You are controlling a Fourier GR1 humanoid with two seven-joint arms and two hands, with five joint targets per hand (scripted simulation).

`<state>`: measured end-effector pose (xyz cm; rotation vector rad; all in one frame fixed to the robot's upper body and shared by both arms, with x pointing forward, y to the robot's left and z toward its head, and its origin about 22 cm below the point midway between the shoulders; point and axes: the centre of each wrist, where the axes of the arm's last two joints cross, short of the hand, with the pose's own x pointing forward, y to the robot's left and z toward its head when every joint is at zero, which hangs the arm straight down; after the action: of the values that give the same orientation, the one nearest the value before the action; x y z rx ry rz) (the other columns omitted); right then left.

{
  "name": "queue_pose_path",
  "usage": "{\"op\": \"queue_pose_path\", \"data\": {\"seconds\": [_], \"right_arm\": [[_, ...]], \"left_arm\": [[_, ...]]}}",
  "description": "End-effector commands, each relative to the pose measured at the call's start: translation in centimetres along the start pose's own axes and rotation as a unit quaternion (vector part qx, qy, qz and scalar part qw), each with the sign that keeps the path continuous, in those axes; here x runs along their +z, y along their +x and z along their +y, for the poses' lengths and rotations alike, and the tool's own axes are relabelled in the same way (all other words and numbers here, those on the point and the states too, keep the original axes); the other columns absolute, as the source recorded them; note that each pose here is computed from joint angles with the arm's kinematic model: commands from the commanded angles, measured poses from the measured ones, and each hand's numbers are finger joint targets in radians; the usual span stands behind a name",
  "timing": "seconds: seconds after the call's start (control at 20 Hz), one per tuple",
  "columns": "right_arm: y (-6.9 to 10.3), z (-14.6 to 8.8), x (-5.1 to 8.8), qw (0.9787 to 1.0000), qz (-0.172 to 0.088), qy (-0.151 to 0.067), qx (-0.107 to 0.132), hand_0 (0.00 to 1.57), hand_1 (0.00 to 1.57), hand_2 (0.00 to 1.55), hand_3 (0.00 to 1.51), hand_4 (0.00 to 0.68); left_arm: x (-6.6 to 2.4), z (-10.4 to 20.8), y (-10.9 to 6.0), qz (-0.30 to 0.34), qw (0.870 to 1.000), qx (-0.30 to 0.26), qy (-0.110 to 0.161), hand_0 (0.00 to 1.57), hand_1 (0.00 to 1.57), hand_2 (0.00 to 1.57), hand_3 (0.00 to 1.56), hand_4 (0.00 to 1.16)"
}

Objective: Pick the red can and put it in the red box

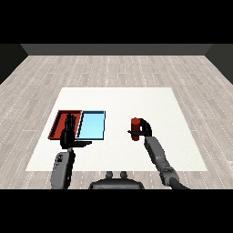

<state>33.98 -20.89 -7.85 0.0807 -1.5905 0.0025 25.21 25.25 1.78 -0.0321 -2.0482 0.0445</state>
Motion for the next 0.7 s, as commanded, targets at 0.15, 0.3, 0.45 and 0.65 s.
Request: {"op": "queue_pose_path", "data": {"seconds": [0.15,0.3,0.45,0.65], "right_arm": [[1.8,0.4,0.5,0.9993,-0.03,0.004,0.022,1.44,1.44,1.43,1.37,0.599],[2.9,0.1,0.2,0.9976,-0.059,0.013,0.032,1.44,1.44,1.43,1.37,0.615],[3.1,0.8,-0.1,0.9964,-0.073,0.029,0.032,1.42,1.42,1.43,1.37,0.616],[6.8,1.0,1.8,0.9923,-0.116,0.024,0.035,1.44,1.44,1.43,1.38,0.622]], "left_arm": [[0.19,-2.3,-0.2,0.003,1.0,-0.008,-0.005,0.0,0.0,0.0,0.0,0.0],[-1.36,-1.8,1.4,0.001,1.0,0.008,-0.023,0.0,0.0,0.0,0.0,0.0],[0.68,-1.5,-1.3,0.02,1.0,0.002,-0.023,0.0,0.0,0.0,0.0,0.0],[-0.7,-2.0,0.6,0.017,0.999,0.015,-0.046,0.0,0.0,0.0,0.0,0.0]]}}
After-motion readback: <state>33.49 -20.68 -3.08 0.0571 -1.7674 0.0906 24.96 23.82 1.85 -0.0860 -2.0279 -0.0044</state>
